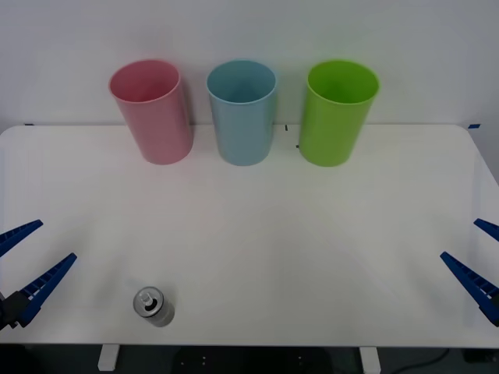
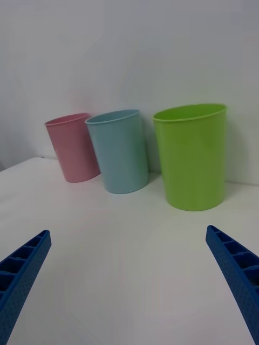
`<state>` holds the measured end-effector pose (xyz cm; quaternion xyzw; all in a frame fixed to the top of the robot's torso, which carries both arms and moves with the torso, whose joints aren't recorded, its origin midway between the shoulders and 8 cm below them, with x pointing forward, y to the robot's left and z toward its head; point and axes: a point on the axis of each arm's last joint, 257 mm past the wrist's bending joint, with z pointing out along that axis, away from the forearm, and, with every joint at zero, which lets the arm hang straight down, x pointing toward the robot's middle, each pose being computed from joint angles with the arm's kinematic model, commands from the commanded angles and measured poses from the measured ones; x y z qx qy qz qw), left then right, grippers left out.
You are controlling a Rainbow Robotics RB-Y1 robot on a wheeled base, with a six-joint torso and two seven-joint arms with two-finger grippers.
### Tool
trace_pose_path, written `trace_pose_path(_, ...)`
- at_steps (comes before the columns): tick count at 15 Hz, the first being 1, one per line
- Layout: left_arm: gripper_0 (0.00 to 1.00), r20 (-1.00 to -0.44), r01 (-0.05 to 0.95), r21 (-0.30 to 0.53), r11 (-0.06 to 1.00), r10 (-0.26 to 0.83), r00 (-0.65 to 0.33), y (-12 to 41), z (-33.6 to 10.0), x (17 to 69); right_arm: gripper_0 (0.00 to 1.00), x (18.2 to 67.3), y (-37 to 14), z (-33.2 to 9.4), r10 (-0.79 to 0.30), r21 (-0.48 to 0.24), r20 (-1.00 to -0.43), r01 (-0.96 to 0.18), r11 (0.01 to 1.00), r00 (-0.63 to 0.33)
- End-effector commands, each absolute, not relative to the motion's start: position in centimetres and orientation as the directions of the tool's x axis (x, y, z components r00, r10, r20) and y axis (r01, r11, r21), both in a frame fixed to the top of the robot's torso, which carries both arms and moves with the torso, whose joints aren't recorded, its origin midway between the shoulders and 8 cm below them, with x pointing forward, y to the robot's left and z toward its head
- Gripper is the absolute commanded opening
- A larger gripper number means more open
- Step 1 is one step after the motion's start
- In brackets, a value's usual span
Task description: Grasp the object on the table and drop it into the matching bin: aluminum can to the light blue bin, PET bottle to the pink bin.
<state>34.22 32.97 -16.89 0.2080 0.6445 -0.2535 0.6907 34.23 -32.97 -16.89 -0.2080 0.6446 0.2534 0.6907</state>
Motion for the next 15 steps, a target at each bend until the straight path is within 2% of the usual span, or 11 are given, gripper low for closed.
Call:
trace_pose_path(1,1.00,-0.996,0.618,-0.039,0.785,-0.082,0.041,33.0,-16.9,34.2,1.00,34.2,-33.0,-16.9,0.082,0.039,-0.996,-0.618,0.785,0.041)
trace_pose_path(6,1.00,-0.998,0.640,0.005,0.768,-0.031,0.046,32.9,-16.1,34.9,1.00,34.2,-33.0,-16.9,0.082,0.039,-0.996,-0.618,0.785,0.041)
trace_pose_path(11,1.00,-0.999,0.637,-0.018,0.771,-0.034,0.013,33.4,-17.4,32.9,1.00,34.2,-33.0,-16.9,0.082,0.039,-0.996,-0.618,0.785,0.041)
trace_pose_path(15,1.00,-0.999,0.663,-0.013,0.748,0.015,-0.037,33.8,-18.9,30.4,1.00,34.2,-33.0,-16.9,0.082,0.039,-0.996,-0.618,0.785,0.041)
